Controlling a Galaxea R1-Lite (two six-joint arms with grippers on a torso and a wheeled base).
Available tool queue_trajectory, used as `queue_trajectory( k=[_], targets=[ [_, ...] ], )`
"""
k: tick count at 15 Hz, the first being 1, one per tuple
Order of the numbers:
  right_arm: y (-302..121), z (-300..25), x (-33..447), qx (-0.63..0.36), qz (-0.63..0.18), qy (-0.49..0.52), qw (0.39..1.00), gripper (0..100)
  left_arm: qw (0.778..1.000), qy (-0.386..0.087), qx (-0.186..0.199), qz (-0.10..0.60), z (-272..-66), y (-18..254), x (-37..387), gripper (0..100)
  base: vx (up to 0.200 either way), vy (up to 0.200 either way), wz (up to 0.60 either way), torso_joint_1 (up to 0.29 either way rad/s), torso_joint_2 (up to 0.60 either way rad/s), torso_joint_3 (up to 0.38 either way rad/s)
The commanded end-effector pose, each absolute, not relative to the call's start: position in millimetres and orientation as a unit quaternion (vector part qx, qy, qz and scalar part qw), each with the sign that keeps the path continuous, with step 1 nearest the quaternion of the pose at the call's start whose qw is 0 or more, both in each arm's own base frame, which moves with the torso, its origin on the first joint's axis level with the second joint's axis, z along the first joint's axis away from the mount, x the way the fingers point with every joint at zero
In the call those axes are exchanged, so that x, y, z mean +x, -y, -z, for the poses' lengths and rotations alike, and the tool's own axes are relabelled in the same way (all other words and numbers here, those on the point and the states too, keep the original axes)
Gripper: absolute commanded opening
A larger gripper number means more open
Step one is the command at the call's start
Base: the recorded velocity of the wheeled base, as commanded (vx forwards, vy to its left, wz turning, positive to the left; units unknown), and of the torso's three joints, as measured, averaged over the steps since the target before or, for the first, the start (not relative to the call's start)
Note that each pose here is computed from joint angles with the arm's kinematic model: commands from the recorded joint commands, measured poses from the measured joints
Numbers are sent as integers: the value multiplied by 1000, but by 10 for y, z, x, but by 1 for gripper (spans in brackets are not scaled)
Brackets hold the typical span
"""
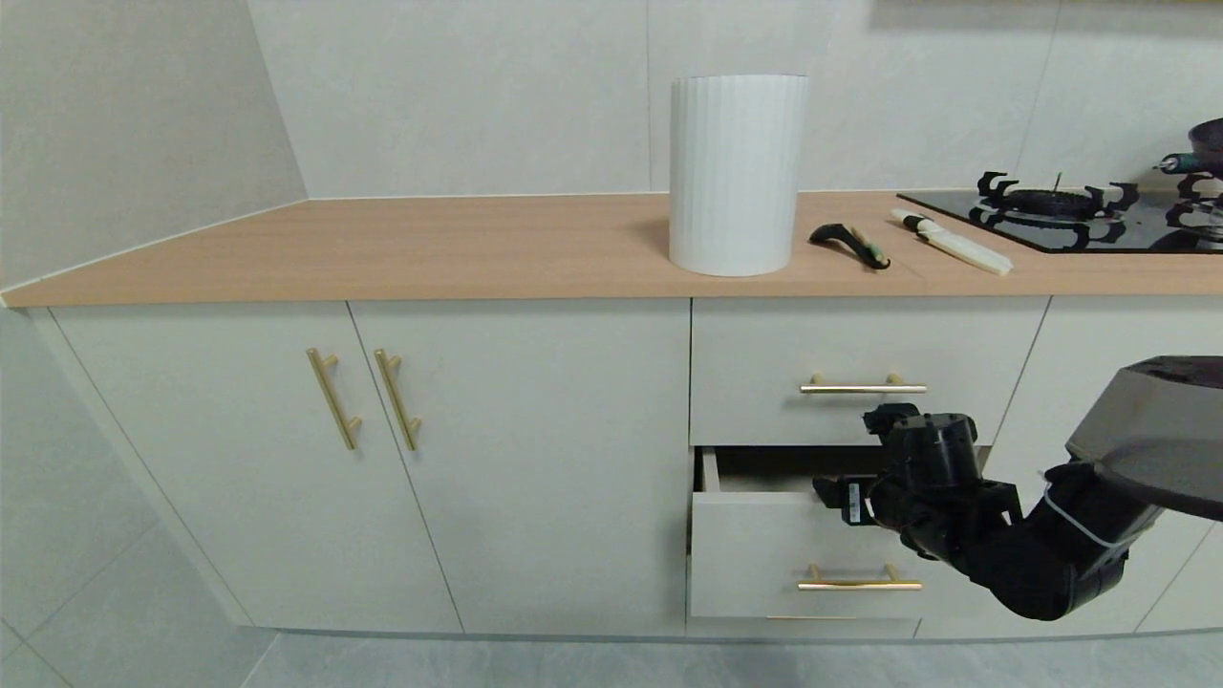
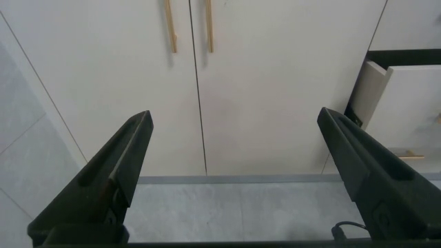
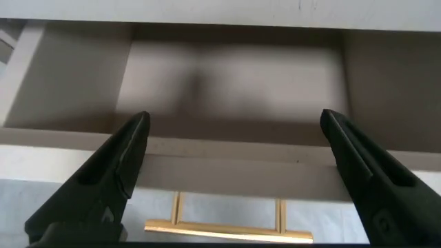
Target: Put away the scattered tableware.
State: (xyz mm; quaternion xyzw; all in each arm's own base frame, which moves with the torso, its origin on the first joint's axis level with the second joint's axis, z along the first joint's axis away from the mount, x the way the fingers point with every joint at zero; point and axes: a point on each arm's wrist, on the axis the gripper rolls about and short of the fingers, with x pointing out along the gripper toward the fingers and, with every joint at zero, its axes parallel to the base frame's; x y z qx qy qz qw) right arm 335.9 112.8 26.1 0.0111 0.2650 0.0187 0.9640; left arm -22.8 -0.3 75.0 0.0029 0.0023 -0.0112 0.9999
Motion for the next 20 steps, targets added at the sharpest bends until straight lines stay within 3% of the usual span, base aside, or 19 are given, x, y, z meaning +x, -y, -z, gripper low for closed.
queue_trajectory(
  k=[1,10,20],
  targets=[
    [-1125,-200,3338,8,-19,-280,960,100,1000,-2,3,11,-750,3,-228,100,0,0,0,0,0,0],
    [-1016,-779,2912,-15,-48,-372,927,100,1000,-2,3,11,-750,3,-228,100,0,0,0,0,0,0],
    [-1072,-797,2474,-132,-97,-491,856,100,1000,-2,3,11,-750,3,-228,100,0,0,0,0,0,0]
  ],
)
